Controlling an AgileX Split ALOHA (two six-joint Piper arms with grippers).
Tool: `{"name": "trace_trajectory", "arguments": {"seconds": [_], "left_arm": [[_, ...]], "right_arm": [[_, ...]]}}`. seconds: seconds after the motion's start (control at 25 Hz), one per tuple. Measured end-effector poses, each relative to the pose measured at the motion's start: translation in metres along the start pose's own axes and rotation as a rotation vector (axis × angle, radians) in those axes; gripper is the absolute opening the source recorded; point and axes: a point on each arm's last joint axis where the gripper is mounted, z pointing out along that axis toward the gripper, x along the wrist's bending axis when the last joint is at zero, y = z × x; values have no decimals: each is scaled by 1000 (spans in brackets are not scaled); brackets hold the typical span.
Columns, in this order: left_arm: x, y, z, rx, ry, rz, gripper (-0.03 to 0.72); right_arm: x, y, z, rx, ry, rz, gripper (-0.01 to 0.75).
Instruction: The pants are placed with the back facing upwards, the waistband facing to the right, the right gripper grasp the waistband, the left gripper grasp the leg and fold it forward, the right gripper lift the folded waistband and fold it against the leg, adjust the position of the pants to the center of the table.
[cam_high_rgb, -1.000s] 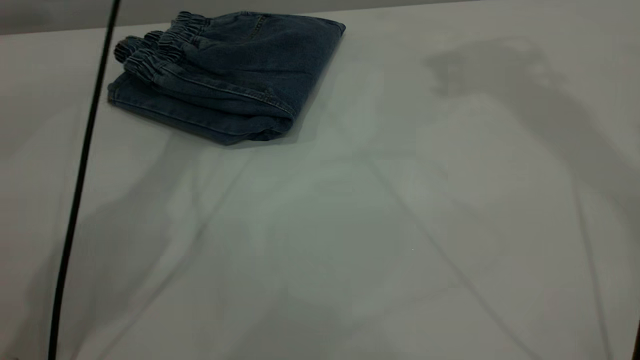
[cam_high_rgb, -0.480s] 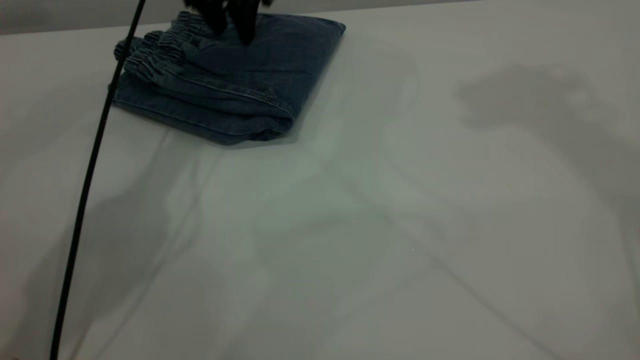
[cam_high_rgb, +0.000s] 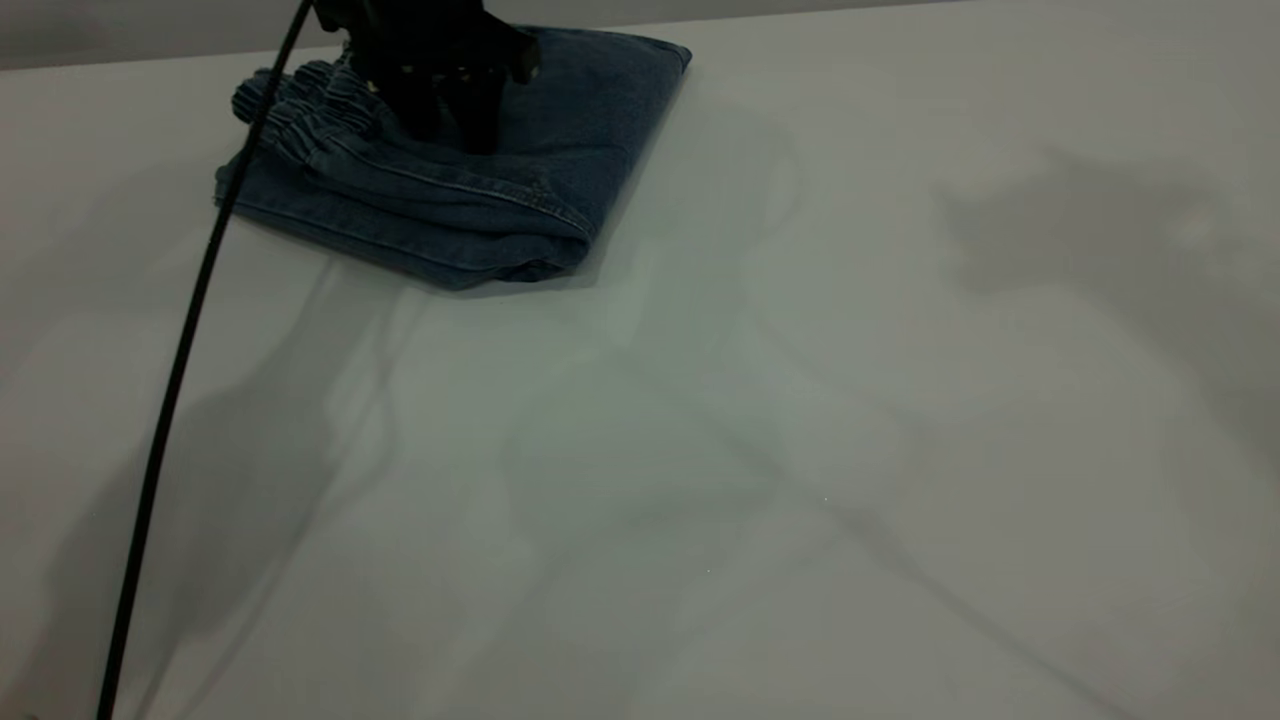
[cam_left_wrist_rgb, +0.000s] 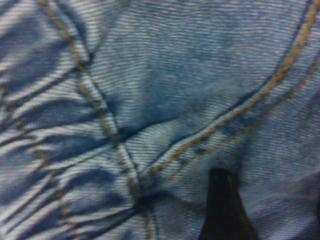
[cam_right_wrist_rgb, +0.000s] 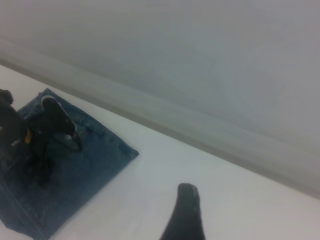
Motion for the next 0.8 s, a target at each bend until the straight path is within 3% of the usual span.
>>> {"name": "trace_trajectory", "arguments": {"seconds": [0.28,0.8], "left_arm": [[-17,2,-1,-10,-104,-24,399],[-46,0,11,18,-110,76,399]], "right_arm": [[0,0,0,0,0,0,537],[1,0,0,-1,7,3,535]]}}
